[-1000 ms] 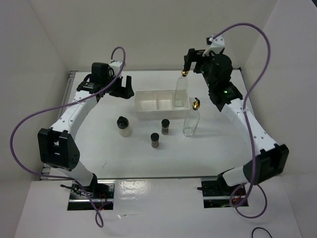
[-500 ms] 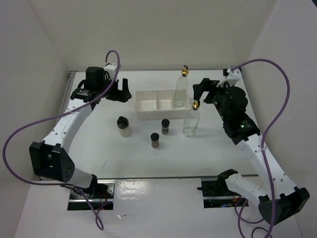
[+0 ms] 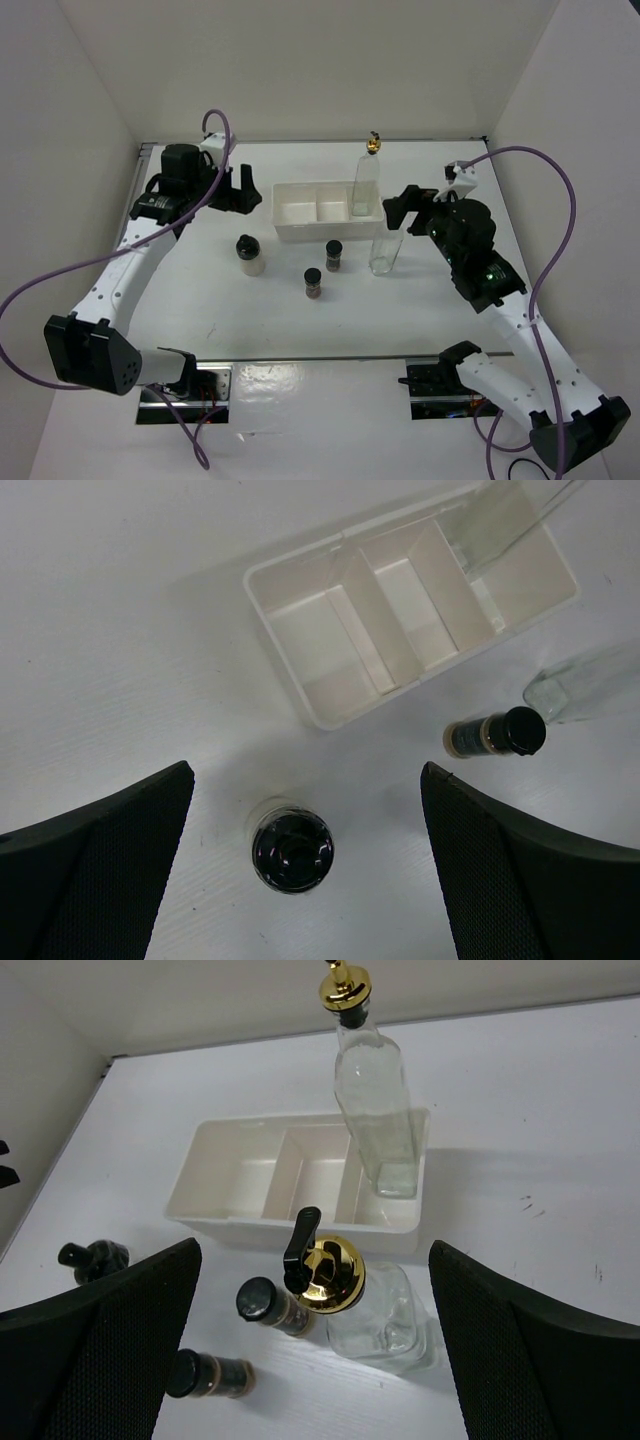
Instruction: Organize the condiment bottles
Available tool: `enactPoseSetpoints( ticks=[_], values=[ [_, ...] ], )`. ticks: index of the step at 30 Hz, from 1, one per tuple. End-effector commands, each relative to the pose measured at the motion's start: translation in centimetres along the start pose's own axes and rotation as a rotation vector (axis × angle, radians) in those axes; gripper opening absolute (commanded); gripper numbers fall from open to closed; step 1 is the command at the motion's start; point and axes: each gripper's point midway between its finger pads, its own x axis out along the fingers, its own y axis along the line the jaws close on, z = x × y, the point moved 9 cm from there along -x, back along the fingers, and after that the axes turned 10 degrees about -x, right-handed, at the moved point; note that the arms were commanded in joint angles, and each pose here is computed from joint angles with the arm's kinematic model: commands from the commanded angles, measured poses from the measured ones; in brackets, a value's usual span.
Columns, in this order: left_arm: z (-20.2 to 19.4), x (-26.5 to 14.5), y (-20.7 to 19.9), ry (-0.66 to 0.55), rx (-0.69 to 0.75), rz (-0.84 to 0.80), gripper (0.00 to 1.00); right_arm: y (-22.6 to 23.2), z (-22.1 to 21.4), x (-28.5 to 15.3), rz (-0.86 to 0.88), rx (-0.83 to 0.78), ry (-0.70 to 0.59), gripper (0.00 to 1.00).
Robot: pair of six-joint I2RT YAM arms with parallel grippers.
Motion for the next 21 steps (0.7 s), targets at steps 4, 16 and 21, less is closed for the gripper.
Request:
enactPoseSetpoints(
  ticks=[4, 16, 21],
  values=[
    [0.1, -1.2, -0.8, -0.055, 0.006, -0.041, 1.00, 0.2, -1.6, -0.1, 0.017, -0.040, 0.047, 0.99],
    [-0.3, -1.3, -0.7, -0.052, -0.006, -0.031, 1.00, 0.1, -2.7, 1.8, 0.016, -0.094, 0.070, 0.99],
    [-0.1, -1.2, -0.6, -0.054, -0.006, -0.020, 1.00, 0.2, -3.6, 3.0, 0.009, -0.123, 0.121, 0.99]
  ],
)
